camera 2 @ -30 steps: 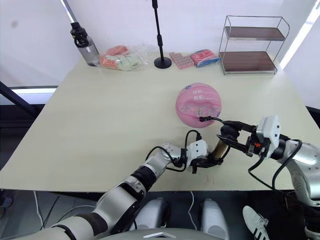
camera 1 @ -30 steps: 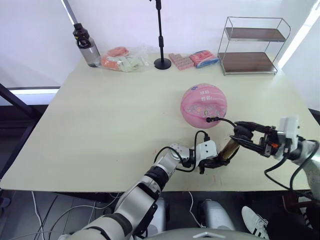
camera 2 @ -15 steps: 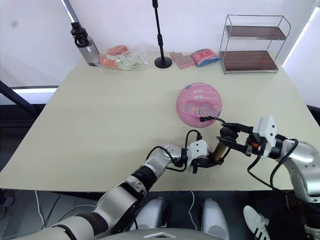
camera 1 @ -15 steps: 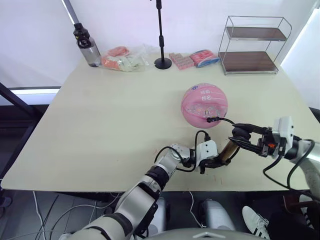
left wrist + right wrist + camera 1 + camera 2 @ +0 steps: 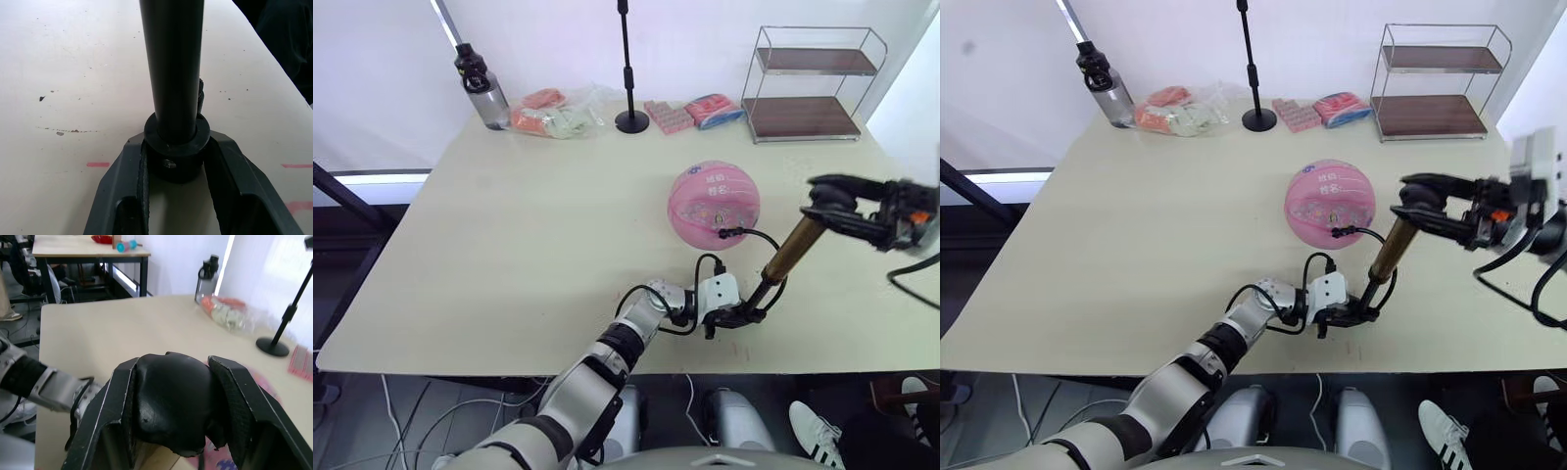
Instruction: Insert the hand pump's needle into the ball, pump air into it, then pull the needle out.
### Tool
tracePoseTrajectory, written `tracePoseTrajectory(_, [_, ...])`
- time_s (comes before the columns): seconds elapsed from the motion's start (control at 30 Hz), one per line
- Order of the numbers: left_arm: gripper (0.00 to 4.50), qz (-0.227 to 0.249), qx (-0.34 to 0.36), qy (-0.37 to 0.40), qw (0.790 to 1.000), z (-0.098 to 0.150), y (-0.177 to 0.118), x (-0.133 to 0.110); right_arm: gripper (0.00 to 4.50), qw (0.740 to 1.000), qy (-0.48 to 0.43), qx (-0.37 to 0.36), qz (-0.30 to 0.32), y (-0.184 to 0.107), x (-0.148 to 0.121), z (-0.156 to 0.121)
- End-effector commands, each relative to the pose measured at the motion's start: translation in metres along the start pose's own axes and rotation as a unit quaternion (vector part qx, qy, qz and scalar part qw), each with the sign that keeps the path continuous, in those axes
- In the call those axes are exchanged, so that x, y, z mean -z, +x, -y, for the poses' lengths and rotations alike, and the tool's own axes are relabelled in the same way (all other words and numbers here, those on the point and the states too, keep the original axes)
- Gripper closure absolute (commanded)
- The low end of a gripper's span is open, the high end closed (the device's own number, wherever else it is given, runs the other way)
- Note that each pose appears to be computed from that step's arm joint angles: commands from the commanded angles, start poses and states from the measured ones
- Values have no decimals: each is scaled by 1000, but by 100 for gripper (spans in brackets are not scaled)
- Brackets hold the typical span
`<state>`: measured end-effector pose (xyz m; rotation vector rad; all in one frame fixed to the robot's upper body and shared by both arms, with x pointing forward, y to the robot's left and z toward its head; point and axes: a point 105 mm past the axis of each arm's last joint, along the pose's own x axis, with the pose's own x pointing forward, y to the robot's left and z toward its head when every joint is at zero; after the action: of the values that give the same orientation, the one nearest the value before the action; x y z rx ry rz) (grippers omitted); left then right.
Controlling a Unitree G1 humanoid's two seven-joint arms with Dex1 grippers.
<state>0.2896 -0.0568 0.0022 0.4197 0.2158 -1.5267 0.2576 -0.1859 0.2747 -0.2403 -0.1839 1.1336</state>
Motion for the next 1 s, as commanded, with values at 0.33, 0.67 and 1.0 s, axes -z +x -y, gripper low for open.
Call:
tracePoseTrajectory(0.33, [339, -55, 25, -27, 998, 16, -1, 32, 285, 1000, -4, 6, -28, -13, 4, -3])
tracePoseTrajectory(0.67, [339, -54, 23, -27, 998, 16, -1, 31, 285, 997, 55, -5, -60, -3, 82, -27])
tracePoseTrajectory(1.0, [339, -55, 23, -30, 998, 18, 1, 31, 285, 993, 40, 3, -109, -7, 165, -48])
